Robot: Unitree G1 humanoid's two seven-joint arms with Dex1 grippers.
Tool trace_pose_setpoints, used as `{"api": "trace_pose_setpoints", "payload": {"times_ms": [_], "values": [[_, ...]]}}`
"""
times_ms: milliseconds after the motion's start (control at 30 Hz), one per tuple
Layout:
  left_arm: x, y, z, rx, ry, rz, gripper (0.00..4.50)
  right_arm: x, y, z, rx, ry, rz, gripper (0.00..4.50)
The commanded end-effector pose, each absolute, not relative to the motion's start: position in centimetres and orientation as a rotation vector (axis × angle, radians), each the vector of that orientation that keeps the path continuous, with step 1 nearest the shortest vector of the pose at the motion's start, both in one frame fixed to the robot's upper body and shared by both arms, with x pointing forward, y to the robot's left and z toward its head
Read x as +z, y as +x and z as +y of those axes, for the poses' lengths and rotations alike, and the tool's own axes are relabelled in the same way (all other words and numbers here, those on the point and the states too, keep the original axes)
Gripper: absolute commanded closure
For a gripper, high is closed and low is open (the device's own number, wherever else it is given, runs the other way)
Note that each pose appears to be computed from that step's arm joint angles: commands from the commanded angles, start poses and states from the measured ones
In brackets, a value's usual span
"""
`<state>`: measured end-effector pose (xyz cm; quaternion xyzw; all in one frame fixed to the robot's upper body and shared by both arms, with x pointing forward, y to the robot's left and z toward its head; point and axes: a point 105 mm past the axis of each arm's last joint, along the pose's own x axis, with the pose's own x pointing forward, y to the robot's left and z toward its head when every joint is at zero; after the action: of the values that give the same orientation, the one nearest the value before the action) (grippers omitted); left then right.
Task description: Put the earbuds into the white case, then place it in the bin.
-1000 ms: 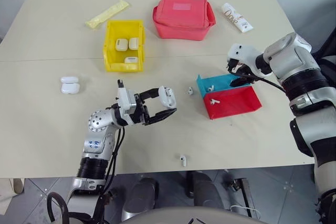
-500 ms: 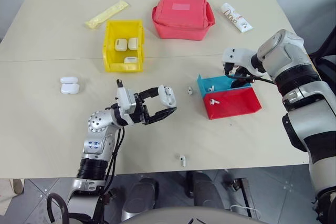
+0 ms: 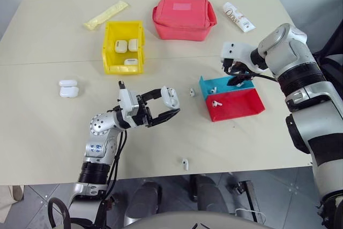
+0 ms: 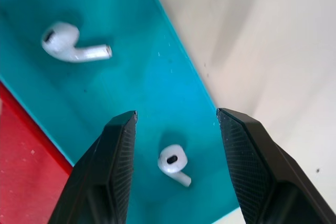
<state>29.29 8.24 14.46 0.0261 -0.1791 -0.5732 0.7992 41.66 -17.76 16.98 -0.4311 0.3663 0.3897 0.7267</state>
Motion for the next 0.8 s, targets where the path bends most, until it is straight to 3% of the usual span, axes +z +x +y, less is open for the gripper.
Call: {"api": "trace_pose_setpoints", "payload": {"times_ms": [33,800], "values": [[15.6,29.4,8.1,-1.238,0.075,-0.423,1.71,17.6,41.4,-17.7,0.864,-0.917,0.769,1.98],[16.8,30.1,8.7,-1.270,0.117,-0.414,1.71,17.7,41.9,-14.3,0.872,-0.770,0.608,1.98]]}}
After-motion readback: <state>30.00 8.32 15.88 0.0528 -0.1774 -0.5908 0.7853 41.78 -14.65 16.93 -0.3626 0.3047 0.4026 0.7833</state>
